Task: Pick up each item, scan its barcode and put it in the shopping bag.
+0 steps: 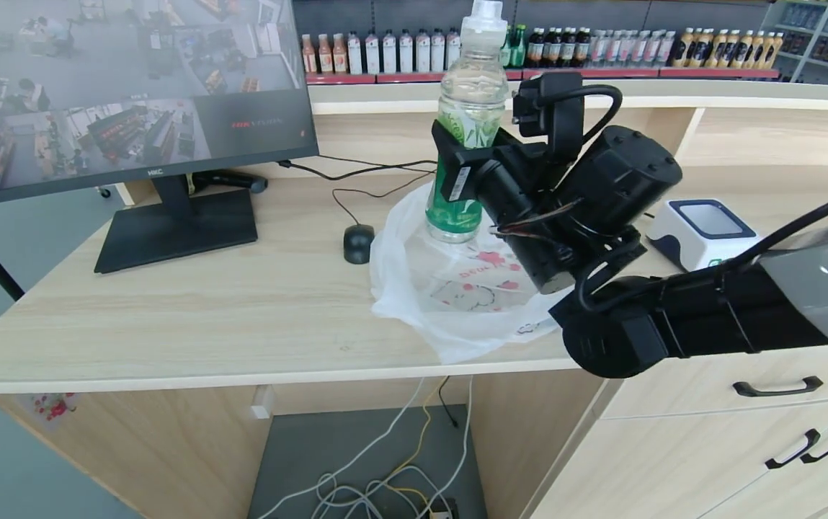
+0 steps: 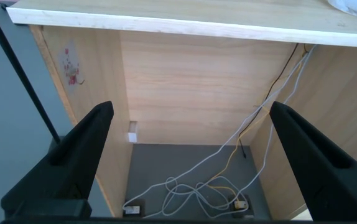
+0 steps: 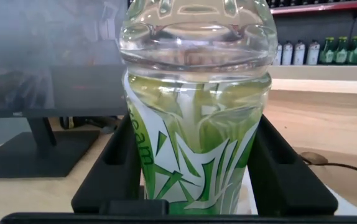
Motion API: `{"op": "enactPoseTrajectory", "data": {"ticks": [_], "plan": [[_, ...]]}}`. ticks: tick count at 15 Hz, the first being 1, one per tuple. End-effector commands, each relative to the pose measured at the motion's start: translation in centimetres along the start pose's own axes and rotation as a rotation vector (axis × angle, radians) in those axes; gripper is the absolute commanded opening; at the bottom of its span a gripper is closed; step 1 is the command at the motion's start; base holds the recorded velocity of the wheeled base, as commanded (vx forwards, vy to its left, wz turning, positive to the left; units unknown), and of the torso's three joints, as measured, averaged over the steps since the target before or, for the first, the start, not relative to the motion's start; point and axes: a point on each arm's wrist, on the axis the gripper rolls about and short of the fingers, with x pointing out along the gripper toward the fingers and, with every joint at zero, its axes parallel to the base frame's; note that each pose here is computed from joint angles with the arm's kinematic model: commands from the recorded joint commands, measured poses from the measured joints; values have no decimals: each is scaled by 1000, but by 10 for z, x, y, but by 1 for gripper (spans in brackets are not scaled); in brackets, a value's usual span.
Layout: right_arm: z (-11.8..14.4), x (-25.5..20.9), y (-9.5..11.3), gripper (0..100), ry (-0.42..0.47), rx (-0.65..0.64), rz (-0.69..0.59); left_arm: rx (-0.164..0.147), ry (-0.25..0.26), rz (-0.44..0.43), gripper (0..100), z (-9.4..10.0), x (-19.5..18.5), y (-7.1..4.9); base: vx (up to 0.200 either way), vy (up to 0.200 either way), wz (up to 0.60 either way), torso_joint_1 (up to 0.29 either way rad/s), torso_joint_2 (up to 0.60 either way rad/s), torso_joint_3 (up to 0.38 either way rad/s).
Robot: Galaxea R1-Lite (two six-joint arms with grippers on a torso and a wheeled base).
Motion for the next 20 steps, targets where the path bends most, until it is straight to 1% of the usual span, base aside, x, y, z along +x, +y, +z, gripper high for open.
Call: {"op": "enactPoseTrajectory", "data": {"ticks": [1, 4, 6, 15, 17, 18, 20], "plan": [[-25, 5, 7, 0, 36, -5, 7, -2, 0, -1, 100, 0, 0, 0, 0, 0, 0, 0, 0, 0], [-47, 4, 10, 0, 77, -12, 9, -3, 0, -1, 100, 0, 0, 0, 0, 0, 0, 0, 0, 0], [-52, 5, 10, 0, 87, -15, -11, -3, 0, -1, 100, 0, 0, 0, 0, 0, 0, 0, 0, 0], [-62, 19, -10, 0, 65, -35, -62, -3, 0, -1, 100, 0, 0, 0, 0, 0, 0, 0, 0, 0], [-61, 28, -19, 0, 100, -32, -75, -3, 0, -1, 100, 0, 0, 0, 0, 0, 0, 0, 0, 0], [-58, 34, -20, 0, 107, -21, -77, -3, 0, -1, 100, 0, 0, 0, 0, 0, 0, 0, 0, 0], [-62, 43, -18, 0, 107, -14, -79, -3, 0, -1, 100, 0, 0, 0, 0, 0, 0, 0, 0, 0]]}}
